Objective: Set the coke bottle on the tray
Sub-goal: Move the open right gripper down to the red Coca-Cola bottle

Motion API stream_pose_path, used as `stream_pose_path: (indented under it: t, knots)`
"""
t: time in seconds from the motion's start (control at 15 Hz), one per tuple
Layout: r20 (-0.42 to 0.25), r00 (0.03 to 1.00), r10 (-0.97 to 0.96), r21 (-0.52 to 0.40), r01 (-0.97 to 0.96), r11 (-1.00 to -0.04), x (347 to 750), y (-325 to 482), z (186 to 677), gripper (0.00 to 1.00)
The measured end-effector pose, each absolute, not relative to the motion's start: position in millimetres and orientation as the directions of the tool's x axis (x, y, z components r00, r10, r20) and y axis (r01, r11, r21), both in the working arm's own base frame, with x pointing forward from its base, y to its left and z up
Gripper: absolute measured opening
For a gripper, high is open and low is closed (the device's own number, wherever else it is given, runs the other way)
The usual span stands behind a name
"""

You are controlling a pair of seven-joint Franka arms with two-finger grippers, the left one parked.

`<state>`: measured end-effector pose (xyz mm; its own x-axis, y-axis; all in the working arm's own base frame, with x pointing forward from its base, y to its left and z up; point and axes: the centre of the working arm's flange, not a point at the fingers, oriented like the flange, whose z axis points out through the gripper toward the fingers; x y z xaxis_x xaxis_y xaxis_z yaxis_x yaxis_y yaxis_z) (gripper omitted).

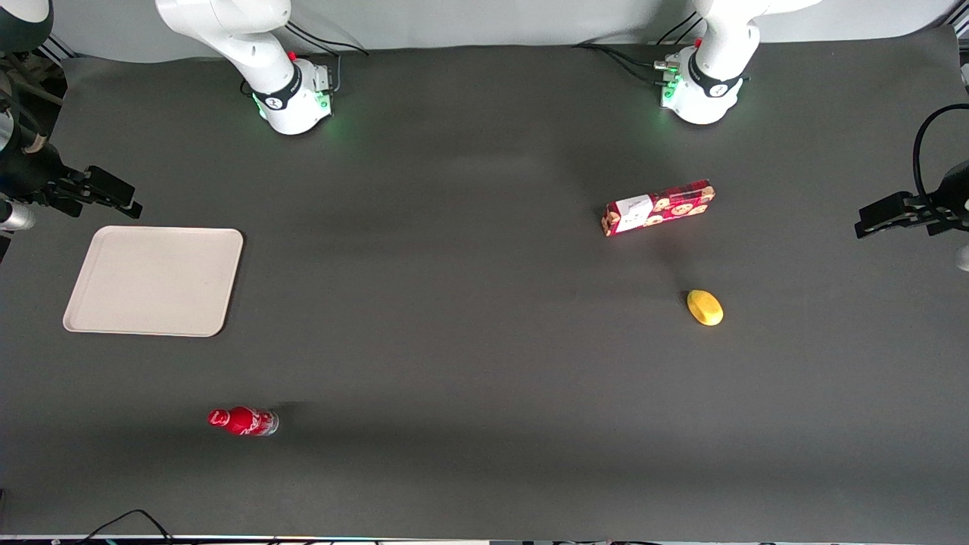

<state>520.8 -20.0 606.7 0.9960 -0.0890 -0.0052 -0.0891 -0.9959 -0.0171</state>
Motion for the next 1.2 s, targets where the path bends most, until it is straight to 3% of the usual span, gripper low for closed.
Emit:
stream_pose_path:
  t: [0.67, 1.2]
  knots:
    - [0.007, 0.996, -0.091, -0.015, -0.091, -0.996, 539, -20, 584, 1.00]
    - [0.020, 0.995, -0.099, 0.008, -0.099, -0.995, 653, -28, 519, 1.00]
